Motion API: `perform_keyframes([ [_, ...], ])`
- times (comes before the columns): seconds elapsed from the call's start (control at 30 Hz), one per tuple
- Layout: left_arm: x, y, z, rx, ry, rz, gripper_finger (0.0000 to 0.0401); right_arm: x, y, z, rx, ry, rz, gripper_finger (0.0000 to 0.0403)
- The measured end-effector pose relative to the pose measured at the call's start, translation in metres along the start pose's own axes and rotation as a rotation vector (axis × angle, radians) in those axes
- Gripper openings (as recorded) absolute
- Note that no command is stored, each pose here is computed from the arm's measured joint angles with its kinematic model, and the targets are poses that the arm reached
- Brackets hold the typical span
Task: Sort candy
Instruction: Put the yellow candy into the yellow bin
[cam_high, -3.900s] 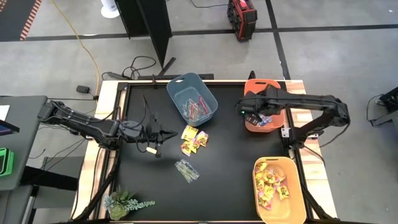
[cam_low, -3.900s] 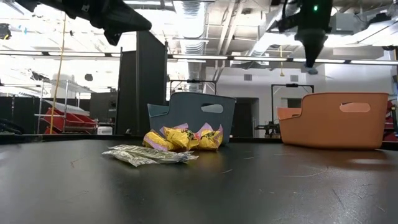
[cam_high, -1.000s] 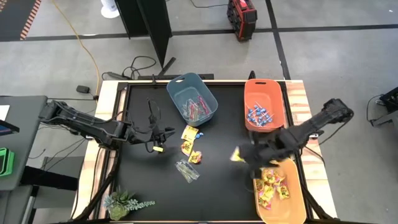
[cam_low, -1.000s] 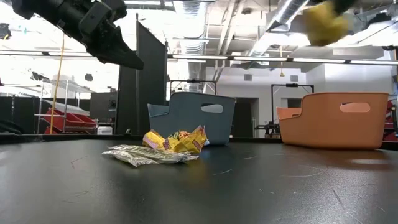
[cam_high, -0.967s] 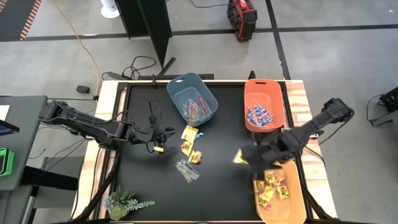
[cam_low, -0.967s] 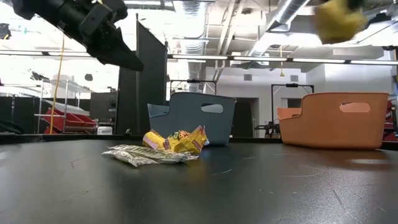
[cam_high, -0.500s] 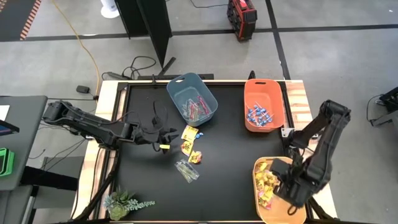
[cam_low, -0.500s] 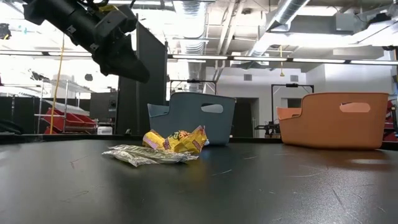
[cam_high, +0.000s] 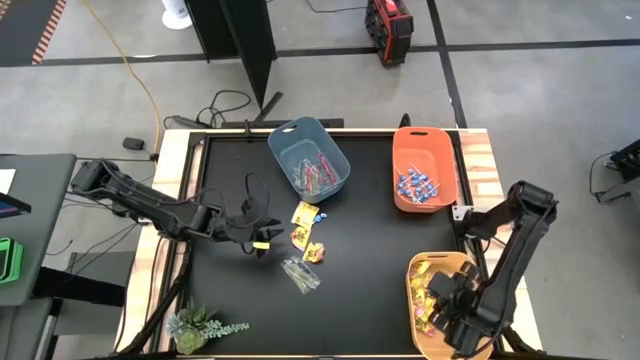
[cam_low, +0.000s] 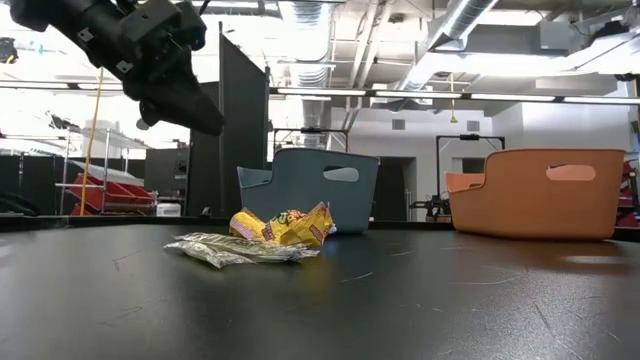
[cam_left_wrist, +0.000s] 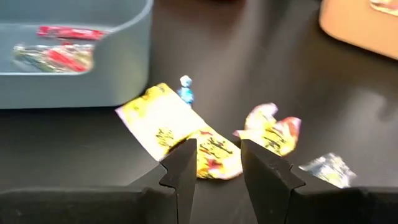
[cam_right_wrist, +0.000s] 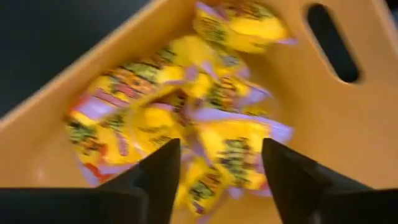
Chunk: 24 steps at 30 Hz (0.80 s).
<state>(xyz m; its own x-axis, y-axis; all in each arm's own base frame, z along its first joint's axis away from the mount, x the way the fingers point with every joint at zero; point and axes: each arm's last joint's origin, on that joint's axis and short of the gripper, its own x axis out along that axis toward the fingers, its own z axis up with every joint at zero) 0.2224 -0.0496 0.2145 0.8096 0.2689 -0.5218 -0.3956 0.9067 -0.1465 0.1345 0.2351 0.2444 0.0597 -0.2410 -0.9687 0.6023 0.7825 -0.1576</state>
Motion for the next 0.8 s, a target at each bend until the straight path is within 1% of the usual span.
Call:
perform_keyframes([
  [0.1, -0.001, -0.003, -0.002, 0.022, 0.019, -0.042, 0.0122, 0.000, 0.013, 0.013, -0.033, -0.056, 0.050, 0.0276],
  [0.23, -0.001, -0.003, -0.001, 0.024, 0.020, -0.041, 0.0122, -0.006, 0.026, 0.049, -0.116, -0.251, 0.073, 0.0285],
  [0.4, 0.002, 0.002, 0.001, 0.013, 0.017, -0.018, 0.0122, -0.010, 0.040, 0.115, -0.238, -0.470, 0.041, 0.0285],
  [0.53, 0.003, 0.005, 0.003, 0.005, 0.015, -0.004, 0.0122, 0.004, 0.055, 0.177, -0.345, -0.590, 0.090, 0.0285],
  [0.6, 0.003, 0.006, 0.003, 0.005, 0.015, -0.004, 0.0122, 0.015, 0.062, 0.205, -0.415, -0.619, 0.115, 0.0285],
  [0.67, 0.003, 0.006, 0.002, 0.007, 0.020, -0.003, 0.0122, 0.030, 0.064, 0.226, -0.481, -0.600, 0.132, 0.0285],
  [0.8, 0.002, 0.004, -0.001, 0.026, 0.043, -0.017, 0.0122, 0.065, 0.064, 0.252, -0.518, -0.505, 0.132, 0.0285],
])
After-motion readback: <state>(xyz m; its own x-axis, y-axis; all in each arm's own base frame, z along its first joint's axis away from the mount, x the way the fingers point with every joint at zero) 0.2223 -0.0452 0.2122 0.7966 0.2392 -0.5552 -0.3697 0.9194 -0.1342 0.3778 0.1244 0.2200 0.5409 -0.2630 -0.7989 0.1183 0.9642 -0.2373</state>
